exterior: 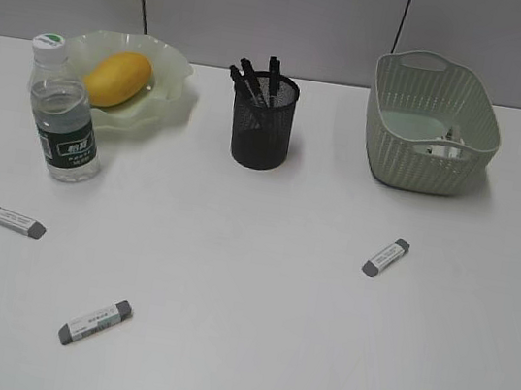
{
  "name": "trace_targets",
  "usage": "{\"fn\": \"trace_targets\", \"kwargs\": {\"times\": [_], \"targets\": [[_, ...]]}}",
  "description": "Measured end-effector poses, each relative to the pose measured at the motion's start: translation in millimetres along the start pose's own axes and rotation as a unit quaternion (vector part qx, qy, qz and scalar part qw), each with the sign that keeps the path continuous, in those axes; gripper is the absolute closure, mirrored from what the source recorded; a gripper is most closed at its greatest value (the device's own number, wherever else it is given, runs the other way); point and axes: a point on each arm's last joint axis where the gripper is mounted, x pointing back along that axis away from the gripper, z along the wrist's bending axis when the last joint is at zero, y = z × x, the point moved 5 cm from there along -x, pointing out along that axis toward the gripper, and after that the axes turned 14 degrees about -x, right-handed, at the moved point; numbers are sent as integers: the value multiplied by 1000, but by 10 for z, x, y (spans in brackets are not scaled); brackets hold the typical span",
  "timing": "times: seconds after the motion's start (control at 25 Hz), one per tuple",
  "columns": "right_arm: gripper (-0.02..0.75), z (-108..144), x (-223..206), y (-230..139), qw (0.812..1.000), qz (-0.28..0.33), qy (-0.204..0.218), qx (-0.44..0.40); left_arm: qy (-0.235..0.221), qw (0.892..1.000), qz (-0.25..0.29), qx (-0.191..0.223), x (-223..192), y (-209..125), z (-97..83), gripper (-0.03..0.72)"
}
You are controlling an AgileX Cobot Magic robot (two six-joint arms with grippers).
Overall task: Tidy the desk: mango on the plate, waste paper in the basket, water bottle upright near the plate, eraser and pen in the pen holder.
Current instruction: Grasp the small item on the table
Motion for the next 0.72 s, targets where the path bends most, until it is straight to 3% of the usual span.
{"fn": "trace_targets", "kwargs": {"times": [0.24,0.48,0.6,0.72], "targets": [[260,1,0,4,1000,-1,0,0,0,1000,0,0,0,0,0,400],[187,1,0,7,1000,-2,0,0,0,1000,2,0,-1,11,3,235],[162,2,0,9,1000,-3,1,0,-7,999,31,0,-36,90,20,176],[157,2,0,9,1000,-3,1,0,-24,994,103,2,-157,160,35,163]]}}
